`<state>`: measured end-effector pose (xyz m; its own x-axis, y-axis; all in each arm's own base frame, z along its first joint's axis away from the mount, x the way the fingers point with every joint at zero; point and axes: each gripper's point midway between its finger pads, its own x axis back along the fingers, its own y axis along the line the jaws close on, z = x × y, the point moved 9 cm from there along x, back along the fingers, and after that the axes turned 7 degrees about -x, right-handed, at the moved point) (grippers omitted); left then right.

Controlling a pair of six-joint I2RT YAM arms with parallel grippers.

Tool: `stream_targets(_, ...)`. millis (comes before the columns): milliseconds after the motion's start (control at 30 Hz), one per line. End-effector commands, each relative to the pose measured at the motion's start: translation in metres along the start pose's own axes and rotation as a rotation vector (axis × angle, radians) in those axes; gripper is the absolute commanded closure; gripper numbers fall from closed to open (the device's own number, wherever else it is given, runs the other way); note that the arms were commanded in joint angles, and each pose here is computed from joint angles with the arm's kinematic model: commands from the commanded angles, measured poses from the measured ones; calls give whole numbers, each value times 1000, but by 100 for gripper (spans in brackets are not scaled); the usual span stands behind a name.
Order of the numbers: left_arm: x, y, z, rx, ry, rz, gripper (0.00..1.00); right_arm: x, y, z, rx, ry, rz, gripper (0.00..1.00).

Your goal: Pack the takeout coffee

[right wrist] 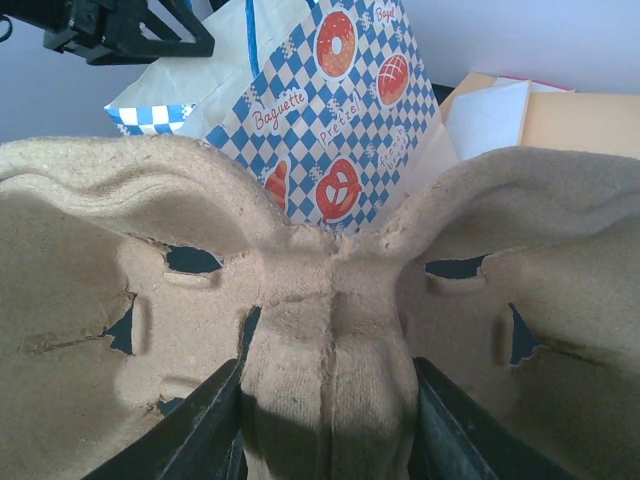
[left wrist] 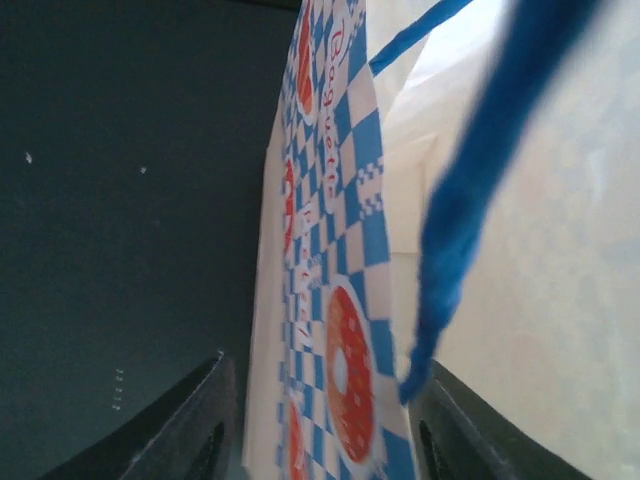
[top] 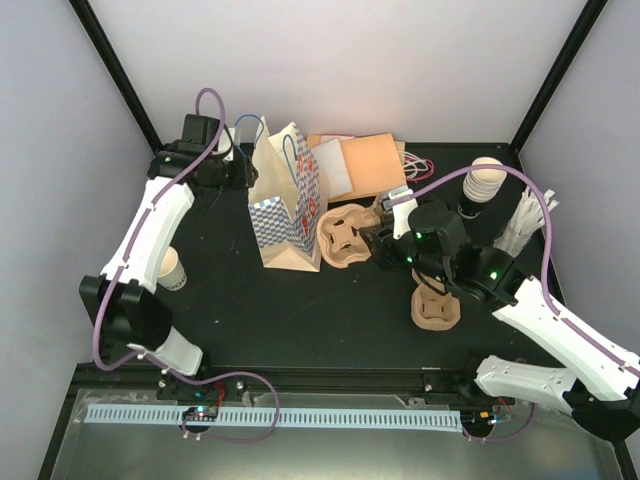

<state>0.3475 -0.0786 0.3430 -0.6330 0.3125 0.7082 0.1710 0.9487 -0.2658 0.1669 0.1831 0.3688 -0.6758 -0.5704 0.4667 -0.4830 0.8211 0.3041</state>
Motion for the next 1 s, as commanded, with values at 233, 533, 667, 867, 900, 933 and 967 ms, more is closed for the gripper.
stream_targets(233,18,-22,-4,-149,9,-68,99,22,15,-32,32,-94,-106,57)
stream_targets(533,72,-57,8,-415,-112,-124,98,58,58,-78,80,-149,-450,58)
stream_targets(667,87,-67,21,-507,-129,-91,98,75,68,-93,82,-202,-551,59)
stream_targets(867,111,-83,43,-613,-173,-21,99,71,84,-104,110,-169,-658,59)
stream_targets(900,113,-85,45,-626,-166,-20,98,70,86,-106,120,-160,-667,60)
stream_targets(933,114,-85,47,-634,-160,-29,99,69,88,-108,129,-157,-677,60)
stream_targets(967,115,-85,50,-643,-148,-39,98,69,90,-110,139,-156,-684,60)
